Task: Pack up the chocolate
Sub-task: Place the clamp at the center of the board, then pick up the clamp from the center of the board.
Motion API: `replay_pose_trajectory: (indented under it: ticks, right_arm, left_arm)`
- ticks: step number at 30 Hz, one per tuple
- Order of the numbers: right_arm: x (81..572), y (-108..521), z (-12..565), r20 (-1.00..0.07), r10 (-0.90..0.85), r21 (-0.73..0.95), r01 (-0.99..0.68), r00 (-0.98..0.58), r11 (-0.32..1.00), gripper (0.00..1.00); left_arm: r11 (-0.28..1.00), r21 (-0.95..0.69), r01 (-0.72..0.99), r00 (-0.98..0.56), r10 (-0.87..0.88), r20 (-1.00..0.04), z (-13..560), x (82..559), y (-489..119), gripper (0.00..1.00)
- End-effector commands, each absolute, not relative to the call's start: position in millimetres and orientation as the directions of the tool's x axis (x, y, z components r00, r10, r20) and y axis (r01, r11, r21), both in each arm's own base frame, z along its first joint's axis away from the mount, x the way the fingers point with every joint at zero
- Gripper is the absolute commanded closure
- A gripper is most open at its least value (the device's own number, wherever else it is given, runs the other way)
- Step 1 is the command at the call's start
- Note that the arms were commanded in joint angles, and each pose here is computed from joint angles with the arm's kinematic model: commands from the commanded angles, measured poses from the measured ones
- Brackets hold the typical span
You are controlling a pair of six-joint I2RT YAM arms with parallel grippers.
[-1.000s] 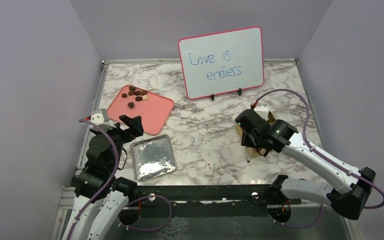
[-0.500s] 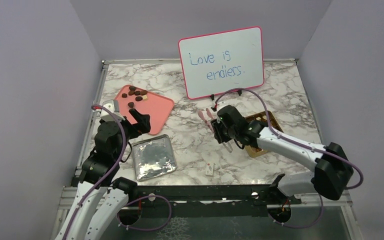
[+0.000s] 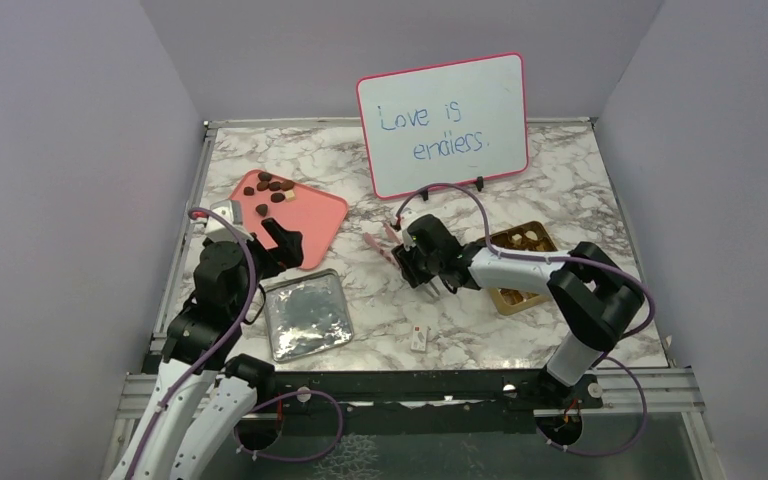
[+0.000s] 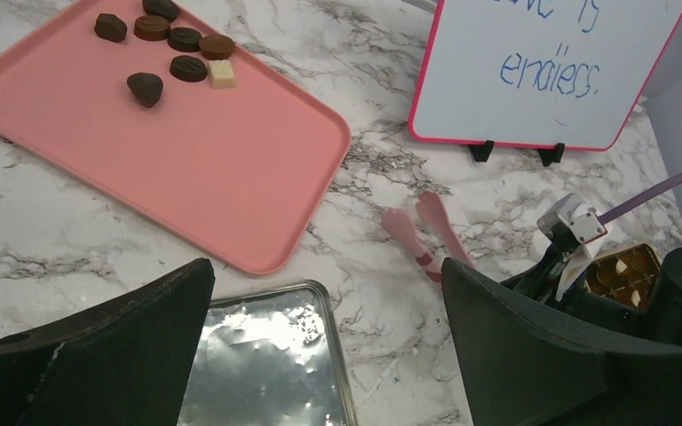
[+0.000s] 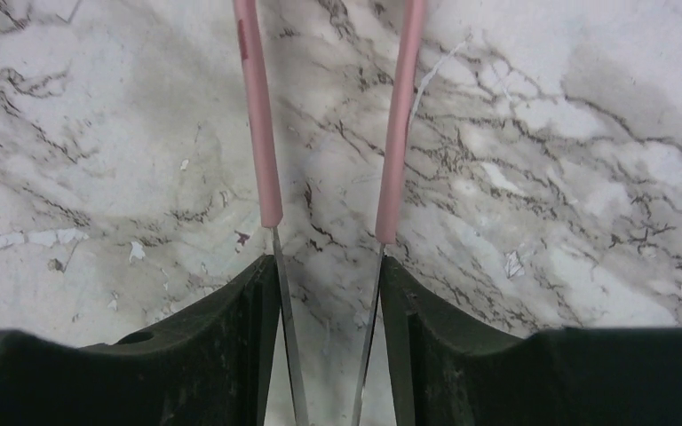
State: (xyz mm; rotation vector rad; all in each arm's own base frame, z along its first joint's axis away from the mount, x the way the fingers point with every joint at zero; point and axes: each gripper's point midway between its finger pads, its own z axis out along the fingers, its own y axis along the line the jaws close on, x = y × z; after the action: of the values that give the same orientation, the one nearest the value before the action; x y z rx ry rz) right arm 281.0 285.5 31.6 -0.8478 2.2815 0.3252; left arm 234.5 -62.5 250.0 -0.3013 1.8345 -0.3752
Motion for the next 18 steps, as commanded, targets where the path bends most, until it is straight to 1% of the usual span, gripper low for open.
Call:
replay_pose_trajectory:
  ticks: [1, 5, 6, 13, 18]
  right_arm:
    - [301, 306, 49, -0.768, -0.42, 0.007, -0.663, -0.483, 0.749, 0.48]
    - [300, 300, 36, -0.753, -0.429, -0.005, -0.647, -0.5, 0.763, 0.38]
    - [299, 298, 35, -0.752, -0.424, -0.005, -0.64, -0.504, 0.768, 0.37]
    - [292, 290, 21, -0.735, -0.443, -0.012, -0.643, -0.514, 0.766, 0.39]
    - [289, 286, 4, -0.703, -0.483, -0.044, -0.646, -0.522, 0.762, 0.45]
  left_arm:
    - [0.902, -0.431, 0.017, -0.35, -0.398, -0.848, 239, 237, -78, 0.01]
    - [0.893, -0.449, 0.034, -0.413, -0.396, -0.82, 226, 243, -90, 0.01]
    - [0.892, -0.451, 0.039, -0.432, -0.392, -0.812, 223, 244, -94, 0.01]
    - [0.88, -0.471, 0.067, -0.529, -0.369, -0.764, 213, 254, -115, 0.01]
    - [0.873, -0.481, 0.086, -0.555, -0.359, -0.75, 213, 261, -124, 0.01]
